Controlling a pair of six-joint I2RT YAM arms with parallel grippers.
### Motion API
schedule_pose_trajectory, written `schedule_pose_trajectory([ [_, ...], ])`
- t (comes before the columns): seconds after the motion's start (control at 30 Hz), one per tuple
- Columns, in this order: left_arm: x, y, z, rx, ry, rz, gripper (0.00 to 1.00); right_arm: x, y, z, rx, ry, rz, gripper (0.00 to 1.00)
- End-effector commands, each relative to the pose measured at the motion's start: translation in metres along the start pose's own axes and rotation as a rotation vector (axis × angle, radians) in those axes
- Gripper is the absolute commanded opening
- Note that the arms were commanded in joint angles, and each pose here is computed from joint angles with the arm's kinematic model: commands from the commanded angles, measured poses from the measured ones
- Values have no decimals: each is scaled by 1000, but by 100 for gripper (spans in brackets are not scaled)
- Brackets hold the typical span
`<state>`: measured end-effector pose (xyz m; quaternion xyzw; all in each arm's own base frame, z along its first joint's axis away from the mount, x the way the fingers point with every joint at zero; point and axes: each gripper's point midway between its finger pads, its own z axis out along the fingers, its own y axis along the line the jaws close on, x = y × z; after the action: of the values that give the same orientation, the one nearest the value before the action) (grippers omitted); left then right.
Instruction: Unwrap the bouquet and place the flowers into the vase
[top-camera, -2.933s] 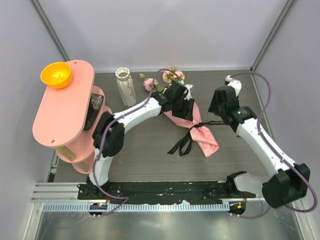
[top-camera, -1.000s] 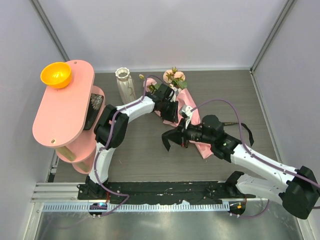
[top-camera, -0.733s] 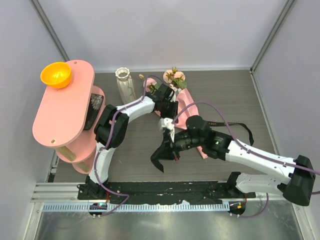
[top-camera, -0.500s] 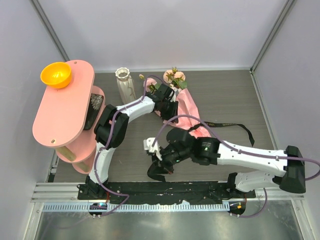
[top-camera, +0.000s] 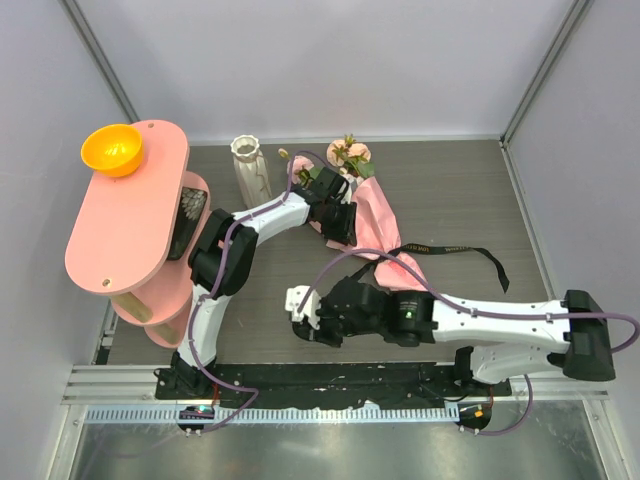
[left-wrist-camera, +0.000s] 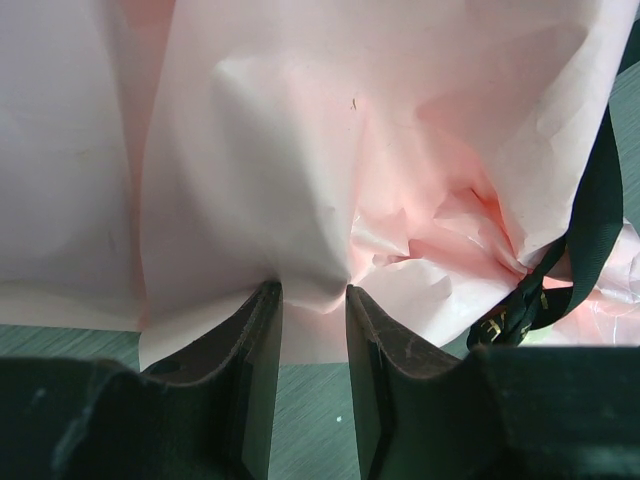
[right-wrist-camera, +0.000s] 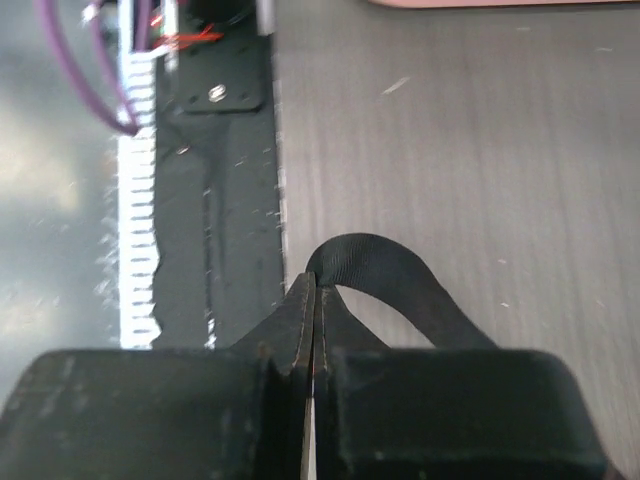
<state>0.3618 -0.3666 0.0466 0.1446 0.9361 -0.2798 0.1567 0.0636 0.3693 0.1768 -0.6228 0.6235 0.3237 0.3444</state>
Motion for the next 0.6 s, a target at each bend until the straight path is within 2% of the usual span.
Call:
schedule_pose_trajectory([
  [0.0,-11,-5,-5,3,-30,37,35,-32,-77,-26,426,-273,164,1],
  [0.03,-10,-5,-5,1,-29,38,36,-34,-88,-31,473,-318,198,1],
  [0.07,-10,-5,-6,0,-30,39,35,-15,-92,-26,483,-311,290,9],
  [0.1,-11,-5,-7,1,-33,42,36,-8,-96,-23,477,-307,323,23],
  [0.17,-11,-6,-7,1,-29,41,36,16,-104,-16,478,-263,428,60],
  [0.2,-12,-7,-8,8,-30,46,38,25,-108,-15,492,-245,468,65],
  [0.27,-11,-8,-10,7,-22,55,41,44,-123,-25,527,-243,579,71],
  [0.37,-17,-12,-18,7,-34,86,51,63,-151,-52,615,-297,692,75],
  [0.4,-18,-13,-21,11,-39,100,54,55,-156,-68,642,-363,722,77],
  [0.43,-20,-17,-27,18,-50,114,55,59,-162,-77,680,-377,753,80],
  [0.5,-23,-22,-34,34,-59,130,57,74,-189,-110,863,-429,860,81],
  [0.53,-25,-27,-41,46,-73,150,57,96,-196,-122,954,-379,916,81],
  [0.57,-26,-30,-45,57,-79,160,58,103,-204,-134,1018,-382,962,81],
])
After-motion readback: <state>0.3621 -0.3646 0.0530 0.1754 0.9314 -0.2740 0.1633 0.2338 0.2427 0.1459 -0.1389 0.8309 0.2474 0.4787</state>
